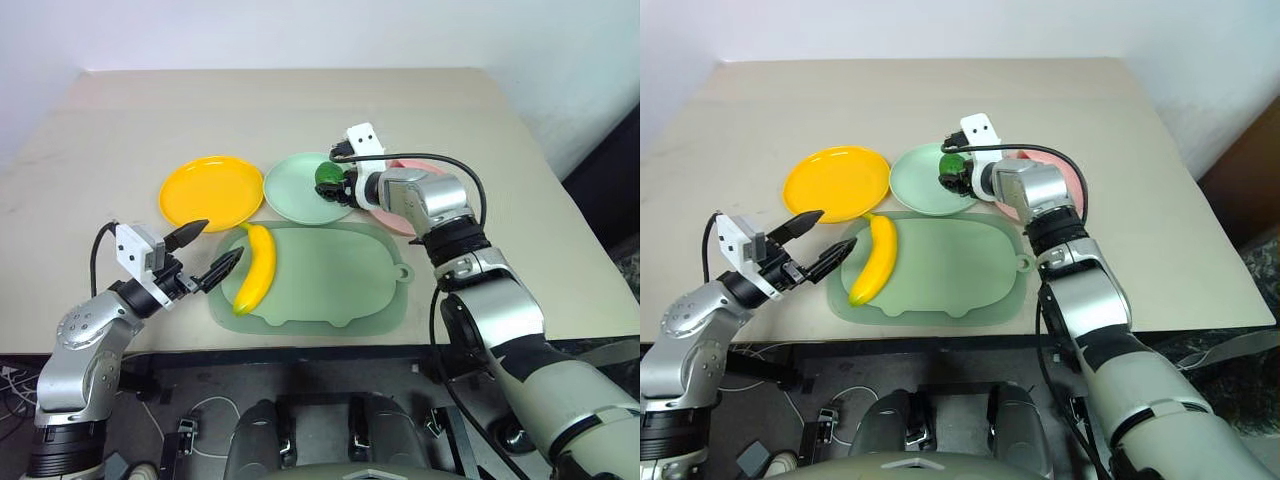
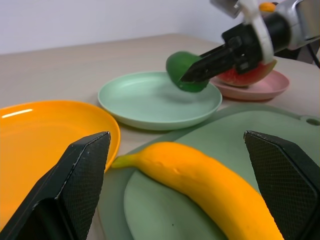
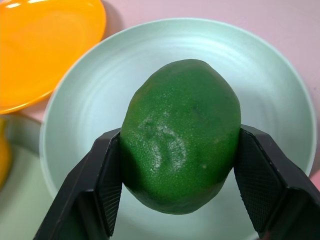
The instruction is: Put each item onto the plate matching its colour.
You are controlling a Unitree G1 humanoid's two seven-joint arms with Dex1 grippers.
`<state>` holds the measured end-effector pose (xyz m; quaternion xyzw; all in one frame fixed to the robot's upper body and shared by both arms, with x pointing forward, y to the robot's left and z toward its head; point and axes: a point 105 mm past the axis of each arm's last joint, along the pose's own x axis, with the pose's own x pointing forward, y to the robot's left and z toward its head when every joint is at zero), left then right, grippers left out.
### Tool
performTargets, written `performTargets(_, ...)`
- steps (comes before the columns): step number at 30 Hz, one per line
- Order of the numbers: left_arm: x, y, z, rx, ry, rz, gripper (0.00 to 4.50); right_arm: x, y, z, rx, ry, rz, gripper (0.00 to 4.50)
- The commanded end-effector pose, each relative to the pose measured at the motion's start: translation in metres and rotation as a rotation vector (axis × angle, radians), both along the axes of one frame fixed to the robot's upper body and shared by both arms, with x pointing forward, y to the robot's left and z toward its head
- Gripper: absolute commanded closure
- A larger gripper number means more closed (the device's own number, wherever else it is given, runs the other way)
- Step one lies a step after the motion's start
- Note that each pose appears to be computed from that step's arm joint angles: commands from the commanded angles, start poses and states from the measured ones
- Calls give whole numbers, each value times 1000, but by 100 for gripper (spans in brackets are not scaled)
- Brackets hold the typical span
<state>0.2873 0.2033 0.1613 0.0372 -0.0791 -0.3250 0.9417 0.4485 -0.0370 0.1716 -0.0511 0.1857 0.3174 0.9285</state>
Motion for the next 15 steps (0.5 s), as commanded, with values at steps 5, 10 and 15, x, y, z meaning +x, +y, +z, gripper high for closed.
performTargets(5,-6,2,12,-2,-56,15,0,6,14,21,19,-88,36,38)
performTargets(10,-7,3,13,-2,-56,16,0,2,11,46,117,-141,59,2)
performTargets(15,-7,4,15,-9,-59,16,0,-28,9,60,217,-223,155,2)
